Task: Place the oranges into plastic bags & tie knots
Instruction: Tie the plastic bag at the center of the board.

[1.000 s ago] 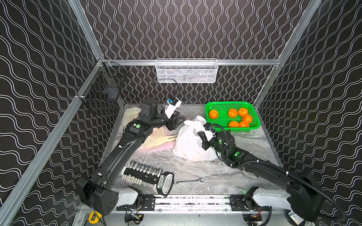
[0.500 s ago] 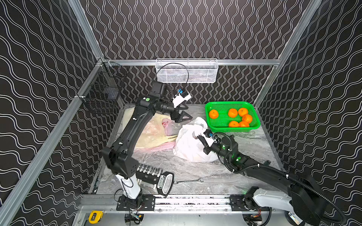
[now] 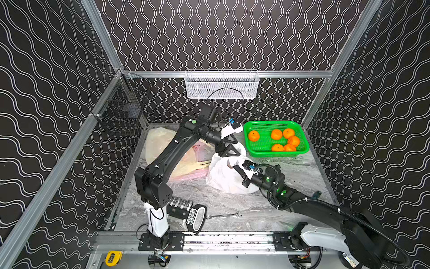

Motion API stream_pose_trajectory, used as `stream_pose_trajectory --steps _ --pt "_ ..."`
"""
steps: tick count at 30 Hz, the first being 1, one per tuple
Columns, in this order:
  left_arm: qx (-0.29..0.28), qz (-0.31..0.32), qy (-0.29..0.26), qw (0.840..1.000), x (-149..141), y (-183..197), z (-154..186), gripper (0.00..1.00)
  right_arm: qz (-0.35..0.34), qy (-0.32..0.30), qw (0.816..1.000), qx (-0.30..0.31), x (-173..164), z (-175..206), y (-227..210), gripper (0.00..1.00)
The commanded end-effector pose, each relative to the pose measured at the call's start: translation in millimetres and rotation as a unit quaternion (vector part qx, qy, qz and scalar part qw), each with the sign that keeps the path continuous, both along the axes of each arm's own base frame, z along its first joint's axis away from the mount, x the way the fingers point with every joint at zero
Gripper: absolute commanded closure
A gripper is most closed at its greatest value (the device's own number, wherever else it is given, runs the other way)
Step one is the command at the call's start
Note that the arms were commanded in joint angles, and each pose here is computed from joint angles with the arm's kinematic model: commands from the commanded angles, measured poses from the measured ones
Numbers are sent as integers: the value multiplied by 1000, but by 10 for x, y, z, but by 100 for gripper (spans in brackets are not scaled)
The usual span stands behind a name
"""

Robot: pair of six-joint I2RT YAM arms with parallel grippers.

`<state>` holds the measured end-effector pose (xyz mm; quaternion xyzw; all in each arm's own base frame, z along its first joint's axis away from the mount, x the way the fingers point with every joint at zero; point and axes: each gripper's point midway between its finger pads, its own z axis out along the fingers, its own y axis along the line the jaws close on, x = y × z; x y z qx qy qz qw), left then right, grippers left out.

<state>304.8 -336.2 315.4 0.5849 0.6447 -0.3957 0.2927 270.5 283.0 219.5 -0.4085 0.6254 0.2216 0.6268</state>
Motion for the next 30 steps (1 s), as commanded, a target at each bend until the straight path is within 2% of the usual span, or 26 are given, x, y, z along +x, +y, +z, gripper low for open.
stream_pose_trajectory --steps 1,6,14,25,30 --pt "11 -3 -8 1000 7 23 -47 17 19 -35 999 14 -12 174 67 100" --pt "24 -5 1 1000 -8 48 -165 16 23 -36 999 9 15 190 109 100" --pt "61 16 -15 998 38 146 -371 15 14 -28 999 -8 -9 104 40 100" --pt "85 19 -8 996 71 173 -513 28 -11 -21 999 -25 39 41 -31 100" --pt "92 19 -14 995 58 201 -521 39 -15 -22 999 -28 64 44 -31 100"
